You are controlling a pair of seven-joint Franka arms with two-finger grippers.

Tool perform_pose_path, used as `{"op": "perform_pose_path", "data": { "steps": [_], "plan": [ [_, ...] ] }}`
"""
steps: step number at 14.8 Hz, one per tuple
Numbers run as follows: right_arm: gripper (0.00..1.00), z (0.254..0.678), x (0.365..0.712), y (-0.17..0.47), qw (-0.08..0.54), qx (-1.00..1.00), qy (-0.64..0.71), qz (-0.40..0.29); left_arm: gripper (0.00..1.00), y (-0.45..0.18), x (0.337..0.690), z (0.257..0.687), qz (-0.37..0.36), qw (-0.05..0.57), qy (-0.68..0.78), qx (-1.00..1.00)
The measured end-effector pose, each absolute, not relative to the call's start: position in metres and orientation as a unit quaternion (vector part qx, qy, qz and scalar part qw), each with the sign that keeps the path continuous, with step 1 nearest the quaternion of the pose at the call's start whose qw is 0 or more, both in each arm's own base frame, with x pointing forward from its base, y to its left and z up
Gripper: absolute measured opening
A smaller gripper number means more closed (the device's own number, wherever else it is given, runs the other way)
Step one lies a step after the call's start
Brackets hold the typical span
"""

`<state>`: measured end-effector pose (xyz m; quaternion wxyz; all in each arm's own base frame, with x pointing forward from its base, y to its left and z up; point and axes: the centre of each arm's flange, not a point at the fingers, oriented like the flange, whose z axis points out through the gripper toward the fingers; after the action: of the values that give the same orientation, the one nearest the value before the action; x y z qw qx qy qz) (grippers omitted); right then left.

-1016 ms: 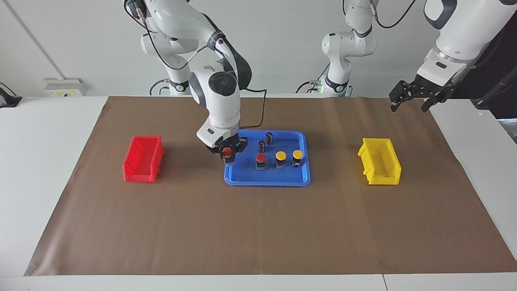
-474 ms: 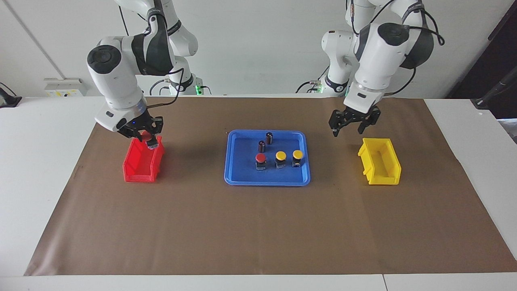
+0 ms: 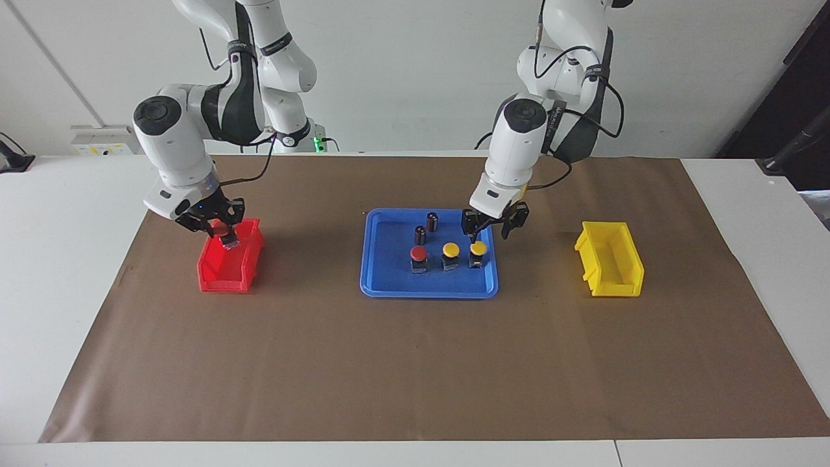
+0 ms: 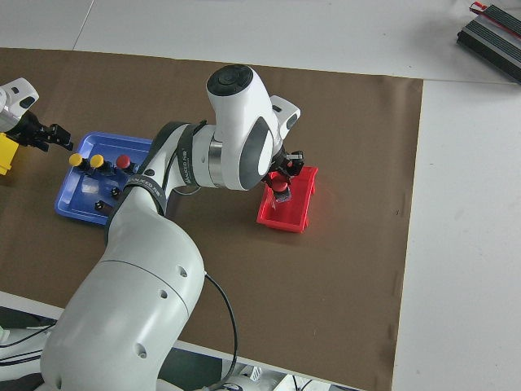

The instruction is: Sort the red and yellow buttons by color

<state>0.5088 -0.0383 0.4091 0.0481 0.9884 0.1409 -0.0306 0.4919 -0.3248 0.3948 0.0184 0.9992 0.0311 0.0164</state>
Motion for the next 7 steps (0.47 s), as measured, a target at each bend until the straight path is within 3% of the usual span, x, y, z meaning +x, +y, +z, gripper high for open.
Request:
{"op": "perform_pose_path", "data": {
  "steps": [7],
  "plan": [
    [0.41,0.357,0.478,-0.047,0.050,0.989,0.137,-0.008,0.77,-0.327,0.483,0.365,0.009,0.016,0.027,0.999]
  ]
}}
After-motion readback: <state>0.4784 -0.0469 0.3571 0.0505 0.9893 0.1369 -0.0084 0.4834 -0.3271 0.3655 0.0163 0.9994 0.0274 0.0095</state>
